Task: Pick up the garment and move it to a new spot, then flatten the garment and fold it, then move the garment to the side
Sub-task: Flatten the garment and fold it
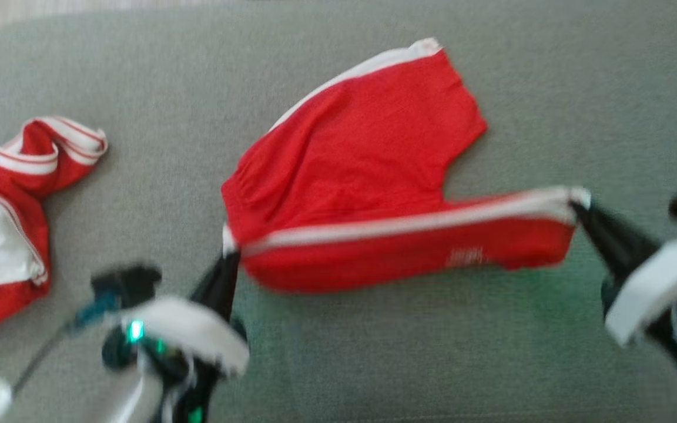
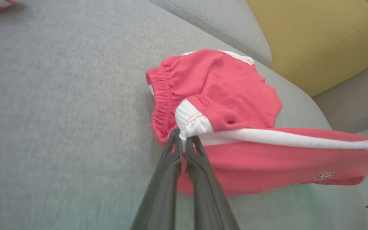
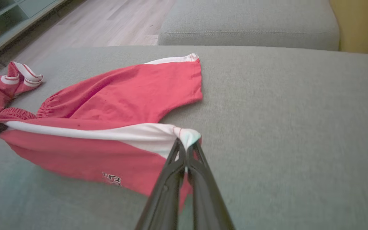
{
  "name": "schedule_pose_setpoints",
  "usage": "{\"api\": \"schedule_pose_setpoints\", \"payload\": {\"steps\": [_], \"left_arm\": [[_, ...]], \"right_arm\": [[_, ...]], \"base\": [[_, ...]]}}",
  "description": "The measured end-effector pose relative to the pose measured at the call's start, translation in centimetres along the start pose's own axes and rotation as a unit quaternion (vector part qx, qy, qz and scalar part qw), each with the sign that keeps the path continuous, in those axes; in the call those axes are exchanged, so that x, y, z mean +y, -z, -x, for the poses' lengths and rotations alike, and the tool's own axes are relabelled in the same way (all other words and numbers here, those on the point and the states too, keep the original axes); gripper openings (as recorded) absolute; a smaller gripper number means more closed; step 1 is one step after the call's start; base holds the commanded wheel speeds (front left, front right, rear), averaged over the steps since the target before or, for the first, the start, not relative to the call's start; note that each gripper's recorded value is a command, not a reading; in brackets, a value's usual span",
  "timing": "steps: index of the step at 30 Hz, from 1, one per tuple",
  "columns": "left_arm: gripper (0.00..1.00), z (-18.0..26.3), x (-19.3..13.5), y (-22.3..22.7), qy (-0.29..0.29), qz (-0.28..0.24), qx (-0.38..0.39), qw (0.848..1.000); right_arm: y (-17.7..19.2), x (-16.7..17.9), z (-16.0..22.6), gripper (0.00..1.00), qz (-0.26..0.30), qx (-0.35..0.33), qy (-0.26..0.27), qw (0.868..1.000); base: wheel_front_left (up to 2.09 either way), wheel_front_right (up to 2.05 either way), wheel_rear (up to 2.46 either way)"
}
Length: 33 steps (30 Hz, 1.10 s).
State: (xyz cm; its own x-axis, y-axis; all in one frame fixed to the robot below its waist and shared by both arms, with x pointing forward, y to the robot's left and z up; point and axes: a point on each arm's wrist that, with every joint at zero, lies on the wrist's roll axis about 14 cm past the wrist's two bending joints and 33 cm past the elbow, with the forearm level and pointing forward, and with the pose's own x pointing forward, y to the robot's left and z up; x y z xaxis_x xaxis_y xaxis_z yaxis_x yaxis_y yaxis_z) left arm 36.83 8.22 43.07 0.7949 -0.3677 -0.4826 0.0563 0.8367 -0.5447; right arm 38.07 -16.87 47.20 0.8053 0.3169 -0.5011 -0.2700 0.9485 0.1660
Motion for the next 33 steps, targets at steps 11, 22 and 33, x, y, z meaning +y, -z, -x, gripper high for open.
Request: {"api": "schedule_pose_setpoints", "payload": {"steps": [11, 22, 33], "left_arm": [[0.0, -7.5, 1.7, -5.2, 0.004, -0.009, -0.016, 1.0], [0.0, -10.5, 4.0, -5.8, -0.023, 0.02, -0.01, 0.999], [1.0, -11.0, 4.2, -5.3, -0.026, 0.033, -0.032, 0.999]], "right_arm": [[-7.4, 0.1, -12.5, 0.0, 0.048, -0.017, -0.076, 0.996], [-6.6, 1.1, -21.2, 0.0, 0.047, -0.003, -0.093, 0.995], [-5.3, 1.1, -21.3, 1.0, 0.066, -0.054, -0.088, 0.992]], "base": [[0.0, 0.0, 0.0], [0.0, 0.0, 0.0], [0.0, 0.0, 0.0]]}}
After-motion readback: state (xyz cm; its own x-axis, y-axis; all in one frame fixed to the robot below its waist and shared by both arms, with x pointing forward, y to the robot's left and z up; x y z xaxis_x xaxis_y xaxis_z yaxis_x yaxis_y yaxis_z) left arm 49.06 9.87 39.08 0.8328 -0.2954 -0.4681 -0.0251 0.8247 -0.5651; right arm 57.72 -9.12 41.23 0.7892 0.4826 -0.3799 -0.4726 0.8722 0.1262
